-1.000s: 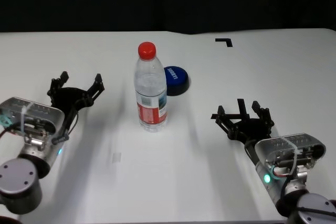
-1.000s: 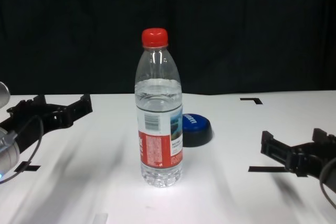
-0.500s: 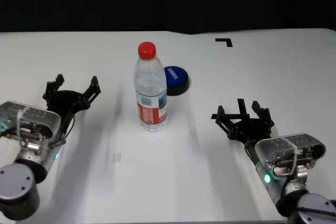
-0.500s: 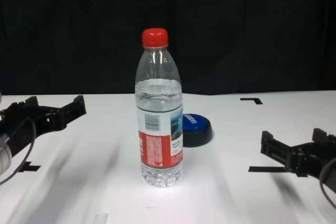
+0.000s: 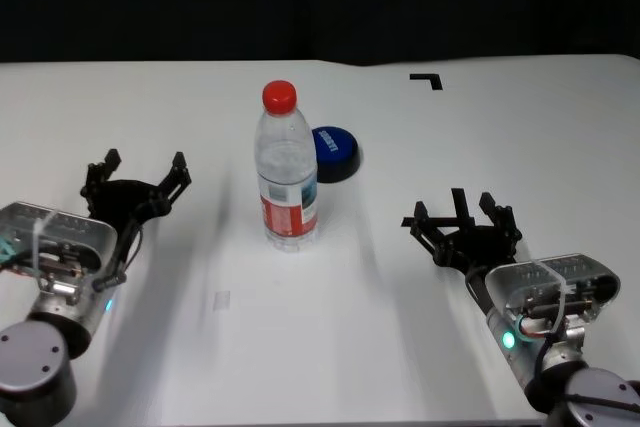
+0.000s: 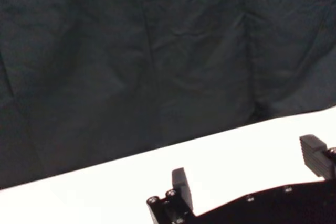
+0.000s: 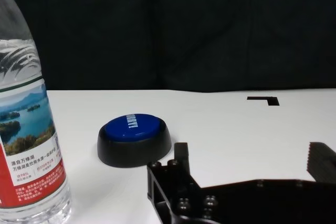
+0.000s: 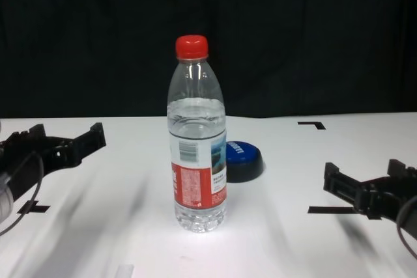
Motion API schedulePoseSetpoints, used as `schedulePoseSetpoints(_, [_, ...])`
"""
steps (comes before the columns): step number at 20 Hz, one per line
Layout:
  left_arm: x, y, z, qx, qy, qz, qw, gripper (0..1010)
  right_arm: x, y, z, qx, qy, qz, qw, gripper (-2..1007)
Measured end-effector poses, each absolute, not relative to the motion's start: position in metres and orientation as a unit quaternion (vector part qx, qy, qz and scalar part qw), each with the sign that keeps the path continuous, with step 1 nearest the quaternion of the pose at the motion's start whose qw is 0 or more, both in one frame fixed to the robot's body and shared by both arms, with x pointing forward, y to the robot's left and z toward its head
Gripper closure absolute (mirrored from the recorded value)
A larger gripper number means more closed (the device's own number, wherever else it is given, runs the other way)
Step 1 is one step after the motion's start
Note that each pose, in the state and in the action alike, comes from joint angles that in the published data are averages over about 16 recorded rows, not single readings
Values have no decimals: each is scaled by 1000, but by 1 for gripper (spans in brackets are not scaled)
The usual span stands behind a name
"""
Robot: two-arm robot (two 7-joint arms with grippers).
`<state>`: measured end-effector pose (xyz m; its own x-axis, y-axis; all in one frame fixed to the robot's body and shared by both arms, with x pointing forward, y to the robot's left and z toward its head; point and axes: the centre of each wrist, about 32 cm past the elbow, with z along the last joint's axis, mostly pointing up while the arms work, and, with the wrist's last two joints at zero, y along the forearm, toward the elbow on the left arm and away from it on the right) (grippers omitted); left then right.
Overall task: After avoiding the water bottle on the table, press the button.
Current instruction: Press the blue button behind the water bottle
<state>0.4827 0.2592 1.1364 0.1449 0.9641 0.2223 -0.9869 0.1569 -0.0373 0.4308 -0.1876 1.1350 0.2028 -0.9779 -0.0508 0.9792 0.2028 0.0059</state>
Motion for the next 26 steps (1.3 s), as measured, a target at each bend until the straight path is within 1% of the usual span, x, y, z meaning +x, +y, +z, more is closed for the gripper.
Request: schedulePoseSetpoints(26, [460, 258, 1135, 61, -94, 666, 738, 7, 431, -188, 1135, 18, 18, -631, 775, 2])
